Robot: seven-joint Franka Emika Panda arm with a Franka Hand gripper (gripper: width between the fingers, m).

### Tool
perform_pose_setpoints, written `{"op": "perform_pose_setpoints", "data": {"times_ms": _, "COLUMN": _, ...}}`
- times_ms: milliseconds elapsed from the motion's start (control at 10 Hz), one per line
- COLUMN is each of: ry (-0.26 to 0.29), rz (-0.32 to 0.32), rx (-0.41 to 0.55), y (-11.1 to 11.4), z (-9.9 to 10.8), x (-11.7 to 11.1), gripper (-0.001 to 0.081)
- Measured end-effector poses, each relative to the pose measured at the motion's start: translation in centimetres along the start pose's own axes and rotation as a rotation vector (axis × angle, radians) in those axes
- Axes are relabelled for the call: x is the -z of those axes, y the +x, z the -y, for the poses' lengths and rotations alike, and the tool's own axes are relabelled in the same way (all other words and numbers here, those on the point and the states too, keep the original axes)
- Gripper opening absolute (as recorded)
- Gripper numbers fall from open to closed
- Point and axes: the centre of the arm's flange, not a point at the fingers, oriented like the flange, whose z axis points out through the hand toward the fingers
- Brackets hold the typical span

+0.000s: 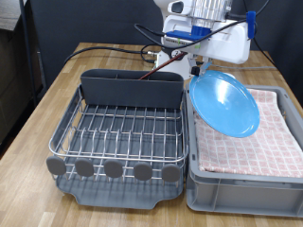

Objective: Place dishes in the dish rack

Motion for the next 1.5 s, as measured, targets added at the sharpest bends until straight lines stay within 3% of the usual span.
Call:
{"op": "perform_pose_setpoints", "data": {"times_ms": 300, "ry": -0.088, "rz": -0.122, "rx": 0.081, "y": 1.9, "z": -0.9, "x": 0.4, "gripper": 0.0015}}
{"op": "perform_pose_setpoints", "data": {"times_ms": 500, "ry": -0.132, "rz": -0.185, "rx": 0.17, "y": 4.9, "z": -1.3, "x": 1.2, "gripper": 0.0015}}
{"op": "perform_pose_setpoints", "data": {"times_ms": 700, "ry": -0.158, "rz": -0.243, "rx": 0.306, "y": 8.4, "z": -1.5, "x": 2.1, "gripper": 0.0015}}
{"op": "perform_pose_setpoints", "data": {"times_ms": 900, "ry": -0.168, "rz": -0.247, "rx": 0.491, "y": 11.8, "z": -1.2, "x": 3.0, "gripper": 0.0015}}
{"op": "perform_pose_setpoints", "data": {"times_ms": 1000, "ry": -0.166, "rz": -0.236, "rx": 0.571, "y": 12.5, "z": -1.0, "x": 3.5, "gripper": 0.0015}}
{"op": "perform_pose_setpoints", "data": {"times_ms": 1200, "ry": -0.186, "rz": -0.244, "rx": 0.543, "y": 12.4, "z": -1.2, "x": 3.2, "gripper": 0.0015}}
{"op": "perform_pose_setpoints", "data": {"times_ms": 1300, "ry": -0.236, "rz": -0.267, "rx": 0.589, "y": 12.9, "z": -1.4, "x": 3.2, "gripper": 0.0015}}
{"op": "perform_pose_setpoints", "data": {"times_ms": 1500, "ry": -0.271, "rz": -0.337, "rx": 0.692, "y": 14.5, "z": -1.3, "x": 3.4, "gripper": 0.0015}}
